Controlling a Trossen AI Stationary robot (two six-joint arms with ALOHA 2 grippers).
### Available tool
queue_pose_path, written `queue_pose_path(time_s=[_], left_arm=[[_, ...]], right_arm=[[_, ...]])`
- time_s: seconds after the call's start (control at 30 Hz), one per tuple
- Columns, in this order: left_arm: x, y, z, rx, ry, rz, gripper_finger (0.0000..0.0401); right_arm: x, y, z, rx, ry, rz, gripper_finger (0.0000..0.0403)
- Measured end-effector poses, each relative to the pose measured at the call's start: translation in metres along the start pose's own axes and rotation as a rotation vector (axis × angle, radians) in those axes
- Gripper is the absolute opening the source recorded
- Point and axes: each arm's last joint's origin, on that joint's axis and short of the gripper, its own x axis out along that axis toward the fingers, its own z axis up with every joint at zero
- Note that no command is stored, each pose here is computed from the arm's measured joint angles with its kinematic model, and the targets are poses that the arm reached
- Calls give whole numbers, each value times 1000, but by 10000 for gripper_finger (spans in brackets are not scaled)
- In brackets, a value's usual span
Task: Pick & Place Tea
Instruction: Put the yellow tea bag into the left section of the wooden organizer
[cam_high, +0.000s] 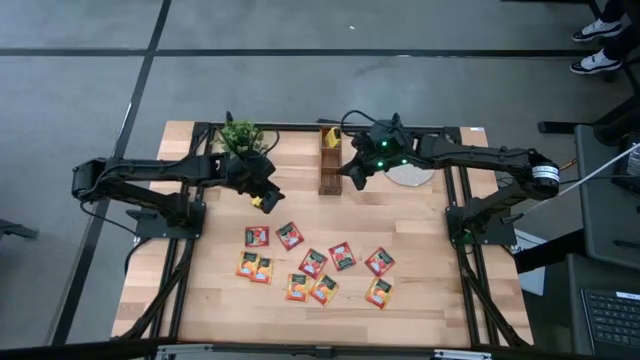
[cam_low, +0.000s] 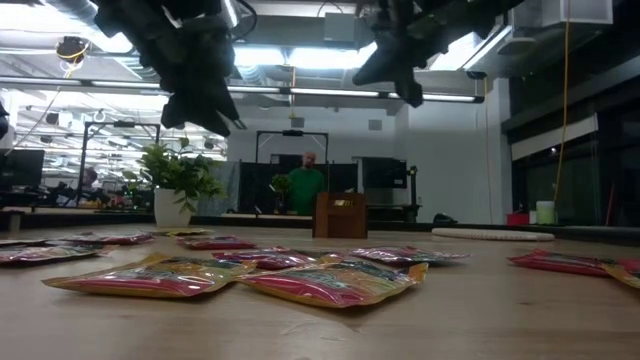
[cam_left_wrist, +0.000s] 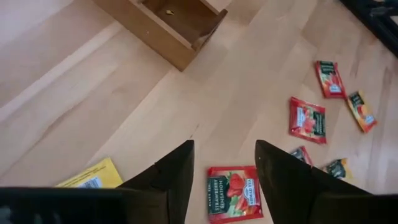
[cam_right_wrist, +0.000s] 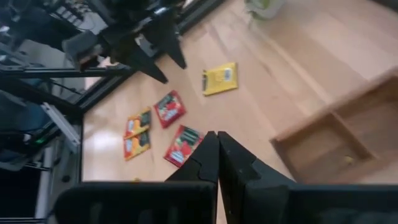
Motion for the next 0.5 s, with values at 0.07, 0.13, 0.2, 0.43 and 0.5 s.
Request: queue_pose_path(time_s=[0.07,0.13,0.2,0.43,0.5], left_arm=[[0,-1,-2,22,10,12,162],[0,-1,-5,44,26,28,162],[-3,-2,-9,52,34,58,164],[-33,-9,-15,60,-93,124,163],[-44,-10,-17,68,-127,124,162]], right_arm=[[8,2,0,15,-10,19,4],[14,3,-1,19,-9,27,4],[18,4,-1,27,-19,40,4],[22,15,-2,-1,-37,90,3],[22,16,-1,-4,-53,100,3]])
